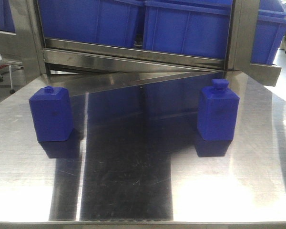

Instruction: Pick and sort blue part to right shelf

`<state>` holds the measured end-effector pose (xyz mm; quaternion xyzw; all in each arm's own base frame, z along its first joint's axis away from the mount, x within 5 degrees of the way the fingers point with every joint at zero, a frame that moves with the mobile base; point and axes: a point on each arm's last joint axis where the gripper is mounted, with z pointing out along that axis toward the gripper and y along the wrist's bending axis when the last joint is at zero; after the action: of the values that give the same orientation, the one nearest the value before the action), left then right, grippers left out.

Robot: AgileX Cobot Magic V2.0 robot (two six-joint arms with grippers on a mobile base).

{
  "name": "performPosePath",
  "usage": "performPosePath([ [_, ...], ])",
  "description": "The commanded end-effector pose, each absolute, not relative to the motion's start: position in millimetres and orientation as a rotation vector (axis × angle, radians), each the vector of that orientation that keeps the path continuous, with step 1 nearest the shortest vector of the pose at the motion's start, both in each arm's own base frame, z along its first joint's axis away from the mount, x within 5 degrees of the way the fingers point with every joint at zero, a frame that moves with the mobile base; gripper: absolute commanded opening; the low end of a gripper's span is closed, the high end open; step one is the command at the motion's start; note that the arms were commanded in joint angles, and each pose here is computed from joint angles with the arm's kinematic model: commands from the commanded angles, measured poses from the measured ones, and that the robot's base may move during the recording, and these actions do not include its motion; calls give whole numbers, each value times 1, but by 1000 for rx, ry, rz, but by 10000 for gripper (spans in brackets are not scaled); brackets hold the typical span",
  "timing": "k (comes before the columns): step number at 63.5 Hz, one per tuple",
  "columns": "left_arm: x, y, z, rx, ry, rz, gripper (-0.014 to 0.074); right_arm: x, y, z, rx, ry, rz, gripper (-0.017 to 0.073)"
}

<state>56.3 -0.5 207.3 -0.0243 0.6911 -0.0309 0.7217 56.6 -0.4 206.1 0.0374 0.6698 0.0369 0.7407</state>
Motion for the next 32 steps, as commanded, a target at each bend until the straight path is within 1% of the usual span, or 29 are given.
performPosePath([
  [1, 55, 0, 208, -70, 1446, -79, 124, 52, -1, 223, 76, 1333, 80, 54],
  [32, 55, 0, 208, -70, 1446, -79, 124, 52, -1, 224, 75, 1326, 80, 54],
])
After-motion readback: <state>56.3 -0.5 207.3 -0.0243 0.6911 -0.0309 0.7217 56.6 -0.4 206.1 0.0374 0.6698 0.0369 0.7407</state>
